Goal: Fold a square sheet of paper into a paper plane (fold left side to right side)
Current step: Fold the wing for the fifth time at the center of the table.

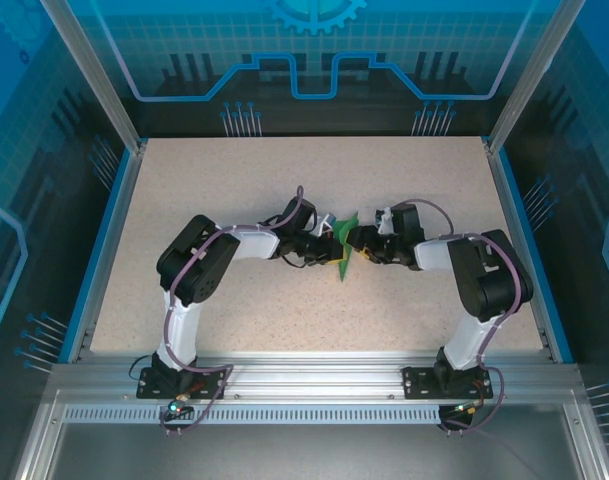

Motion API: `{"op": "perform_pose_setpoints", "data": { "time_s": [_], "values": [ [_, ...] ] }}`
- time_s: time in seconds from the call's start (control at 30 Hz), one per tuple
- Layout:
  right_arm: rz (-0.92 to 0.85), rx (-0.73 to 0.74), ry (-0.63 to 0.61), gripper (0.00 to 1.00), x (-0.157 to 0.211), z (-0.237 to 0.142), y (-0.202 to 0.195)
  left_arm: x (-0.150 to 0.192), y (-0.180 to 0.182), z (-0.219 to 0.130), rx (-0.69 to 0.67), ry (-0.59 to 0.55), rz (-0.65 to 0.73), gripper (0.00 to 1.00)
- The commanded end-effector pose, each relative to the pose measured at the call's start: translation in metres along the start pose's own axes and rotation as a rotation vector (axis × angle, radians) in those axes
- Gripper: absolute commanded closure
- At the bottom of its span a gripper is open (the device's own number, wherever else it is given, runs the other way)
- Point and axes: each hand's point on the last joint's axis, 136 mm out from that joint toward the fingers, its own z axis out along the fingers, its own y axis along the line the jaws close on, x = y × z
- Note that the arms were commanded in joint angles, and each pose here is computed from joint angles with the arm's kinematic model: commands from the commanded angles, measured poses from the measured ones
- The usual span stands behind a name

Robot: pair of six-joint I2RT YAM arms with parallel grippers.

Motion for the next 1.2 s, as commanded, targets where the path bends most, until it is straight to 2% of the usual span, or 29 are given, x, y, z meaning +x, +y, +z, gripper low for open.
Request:
{"op": "perform_pose_setpoints", "data": {
  "time_s": [0.0,0.27,0.53,0.83,1.17],
  "values": [
    [-0.012,0.012,0.018,0.47,0.003,0.012,0.001,0.003,0.006,0.003,0.017,0.022,-0.032,0.92],
    [0.059,0.094,0.076,0.54,0.013,0.020,-0.021,0.003,0.008,0.006,0.023,0.034,-0.050,0.91],
    [0.113,0.150,0.128,0.56,0.026,0.027,-0.040,0.002,0.008,0.006,0.024,0.032,-0.052,0.85],
    [0.126,0.177,0.142,0.57,0.030,0.028,-0.048,0.001,0.001,-0.005,0.031,0.011,-0.028,0.70],
    [0.128,0.180,0.146,0.58,0.032,0.027,-0.049,-0.017,0.005,-0.043,0.021,-0.072,-0.048,0.56]
  ]
}}
